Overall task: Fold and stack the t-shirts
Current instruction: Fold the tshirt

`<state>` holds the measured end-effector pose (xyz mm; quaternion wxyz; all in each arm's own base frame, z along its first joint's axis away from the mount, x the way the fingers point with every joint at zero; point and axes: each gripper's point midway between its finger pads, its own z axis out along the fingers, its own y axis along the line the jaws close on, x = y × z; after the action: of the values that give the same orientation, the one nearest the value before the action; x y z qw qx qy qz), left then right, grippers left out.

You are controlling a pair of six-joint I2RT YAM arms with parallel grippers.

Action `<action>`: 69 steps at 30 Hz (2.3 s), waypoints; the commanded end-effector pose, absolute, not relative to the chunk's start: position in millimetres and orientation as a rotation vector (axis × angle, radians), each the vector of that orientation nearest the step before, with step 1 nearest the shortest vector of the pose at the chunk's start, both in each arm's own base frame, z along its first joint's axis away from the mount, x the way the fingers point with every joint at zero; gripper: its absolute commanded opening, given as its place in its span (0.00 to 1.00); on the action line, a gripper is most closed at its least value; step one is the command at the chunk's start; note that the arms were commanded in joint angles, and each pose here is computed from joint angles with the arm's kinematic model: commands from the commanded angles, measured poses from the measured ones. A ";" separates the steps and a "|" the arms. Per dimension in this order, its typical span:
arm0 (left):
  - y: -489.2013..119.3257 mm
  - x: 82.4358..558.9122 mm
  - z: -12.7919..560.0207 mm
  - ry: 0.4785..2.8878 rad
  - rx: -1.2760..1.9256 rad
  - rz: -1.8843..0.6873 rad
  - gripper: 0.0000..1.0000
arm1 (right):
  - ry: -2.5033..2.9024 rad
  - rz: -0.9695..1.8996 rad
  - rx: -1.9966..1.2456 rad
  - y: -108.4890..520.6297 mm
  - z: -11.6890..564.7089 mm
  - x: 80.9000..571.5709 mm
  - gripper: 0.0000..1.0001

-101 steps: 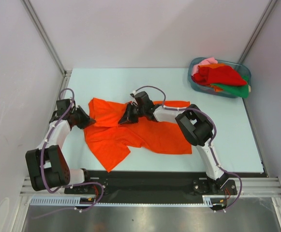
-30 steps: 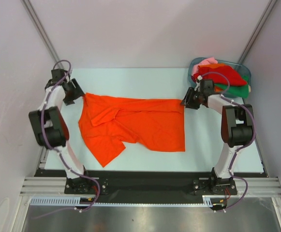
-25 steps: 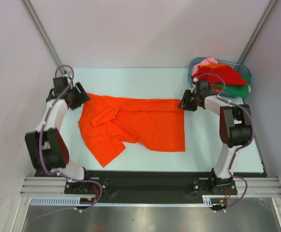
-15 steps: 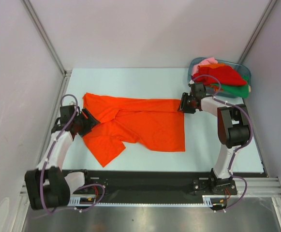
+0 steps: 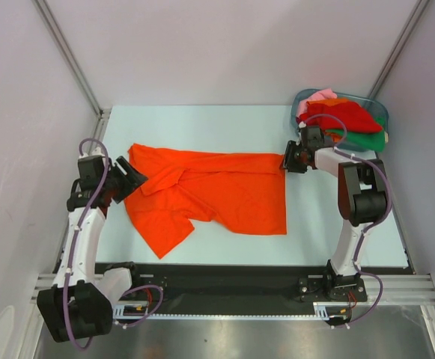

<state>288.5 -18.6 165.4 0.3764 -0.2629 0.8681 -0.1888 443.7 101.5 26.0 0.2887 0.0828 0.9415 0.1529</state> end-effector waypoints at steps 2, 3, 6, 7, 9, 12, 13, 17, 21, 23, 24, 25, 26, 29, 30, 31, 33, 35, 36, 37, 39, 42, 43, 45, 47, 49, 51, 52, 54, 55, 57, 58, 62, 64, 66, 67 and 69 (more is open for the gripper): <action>-21.1 280.5 168.3 2.224 -0.676 -0.546 0.71 | 2.609 0.398 0.232 107.2 1.5 439.3 0.43; -21.6 280.0 166.9 2.228 -0.679 -0.556 0.71 | 2.607 0.379 0.234 106.7 0.6 441.0 0.39; -20.3 279.5 164.8 2.231 -0.691 -0.562 0.70 | 2.615 0.345 0.220 113.1 -0.9 441.8 0.26; -19.5 279.7 165.8 2.227 -0.695 -0.562 0.70 | 2.616 0.280 0.237 106.7 -4.7 443.0 0.23; -17.1 280.0 167.4 2.217 -0.702 -0.554 0.70 | 2.620 0.195 0.266 95.2 -6.1 444.4 0.13; -17.6 280.3 170.7 2.209 -0.698 -0.561 0.70 | 2.610 0.102 0.308 76.8 -3.2 451.5 0.03; -20.5 279.8 171.1 2.213 -0.692 -0.581 0.70 | 2.609 0.081 0.314 71.8 -1.6 453.0 0.02; -30.5 277.3 168.0 2.231 -0.699 -0.657 0.69 | 2.553 -0.036 0.312 51.2 15.6 469.1 0.00; -38.3 271.6 154.3 2.266 -0.763 -0.717 0.69 | 2.526 -0.120 0.317 30.5 23.7 477.1 0.00; -33.9 263.7 140.7 2.296 -0.829 -0.674 0.69 | 2.524 -0.120 0.310 27.1 27.9 477.5 0.04; -29.8 260.1 134.6 2.305 -0.880 -0.639 0.69 | 2.511 -0.120 0.298 28.5 36.9 477.2 0.20; -26.2 249.5 124.9 2.341 -0.942 -0.592 0.70 | 2.512 -0.130 0.283 28.9 39.7 473.8 0.28; -14.5 243.6 118.2 2.345 -0.999 -0.492 0.70 | 2.499 -0.135 0.271 30.0 47.1 472.4 0.35; -8.6 222.3 104.0 2.389 -1.103 -0.406 0.70 | 2.453 -0.139 0.250 34.8 76.9 461.8 0.51; -6.4 216.4 102.1 2.383 -1.146 -0.380 0.70 | 2.446 -0.122 0.248 37.5 83.8 458.6 0.54; -9.4 203.2 92.2 2.424 -1.182 -0.369 0.69 | 2.419 -0.095 0.240 43.7 103.5 452.0 0.54; -16.4 193.4 86.8 2.424 -1.214 -0.405 0.69 | 2.415 -0.040 0.218 58.0 113.5 439.0 0.54; -21.9 177.3 68.7 2.447 -1.290 -0.407 0.68 | 2.364 0.058 0.161 85.4 142.3 426.6 0.55; -23.2 171.5 63.1 2.449 -1.303 -0.402 0.68 | 2.386 0.163 0.121 104.4 139.7 413.2 0.55; -23.4 170.6 62.2 2.448 -1.308 -0.394 0.68 | 2.334 0.216 0.078 123.1 161.5 403.1 0.54; -29.8 173.6 68.2 2.472 -1.245 -0.366 0.67 | 2.319 0.256 0.024 140.6 166.8 384.6 0.55; -29.9 181.7 81.7 2.497 -1.094 -0.159 0.68 | 2.268 0.342 -0.036 162.4 192.5 359.9 0.54; -20.5 175.2 80.1 2.511 -1.097 -0.034 0.69 | 2.271 0.346 -0.051 165.1 196.3 352.2 0.55; -23.1 171.6 83.0 2.514 -1.079 0.018 0.68 | 2.256 0.371 -0.085 170.4 210.1 335.6 0.54; -22.9 168.0 80.2 2.489 -1.102 0.060 0.67 | 2.247 0.399 -0.090 172.5 219.9 325.6 0.54; -26.6 158.9 67.0 2.515 -1.129 0.070 0.64 | 2.244 0.424 -0.096 172.2 229.6 310.3 0.54; -33.5 150.0 51.1 2.558 -1.155 0.075 0.61 | 2.245 0.427 -0.084 167.2 234.5 296.2 0.54; -35.2 147.0 46.5 2.571 -1.161 0.081 0.57 | 2.249 0.432 -0.078 165.6 233.7 291.0 0.54; -36.4 143.3 37.0 2.582 -1.163 0.108 0.56 | 2.279 0.437 -0.067 161.5 223.3 279.4 0.54; -35.4 142.8 34.8 2.580 -1.166 0.119 0.55 | 2.279 0.435 -0.066 158.6 223.0 274.6 0.53; -31.0 149.5 34.7 2.537 -1.164 0.133 0.52 | 2.310 0.413 -0.067 153.0 210.9 266.7 0.53; -30.6 152.4 35.4 2.525 -1.154 0.126 0.52 | 2.316 0.410 -0.069 151.3 209.1 263.7 0.53; -33.1 158.2 32.0 2.524 -1.136 0.109 0.52 | 2.351 0.404 -0.073 148.2 194.7 255.0 0.52; -33.1 157.6 25.3 2.544 -1.134 0.130 0.52 | 2.357 0.424 -0.077 151.5 190.9 254.5 0.52; -35.0 159.5 22.4 2.554 -1.121 0.125 0.51 | 2.370 0.434 -0.076 154.0 188.8 254.8 0.52; -34.8 159.0 20.9 2.561 -1.124 0.133 0.51 | 2.370 0.433 -0.077 154.4 189.0 255.0 0.52; -34.6 157.5 16.0 2.575 -1.118 0.144 0.51 | 2.371 0.420 -0.068 152.6 188.1 256.4 0.51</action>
<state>151.1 -33.9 20.2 0.1524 -0.3938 0.9050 0.0518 254.8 149.0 182.2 0.3524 -0.0295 0.9227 0.1536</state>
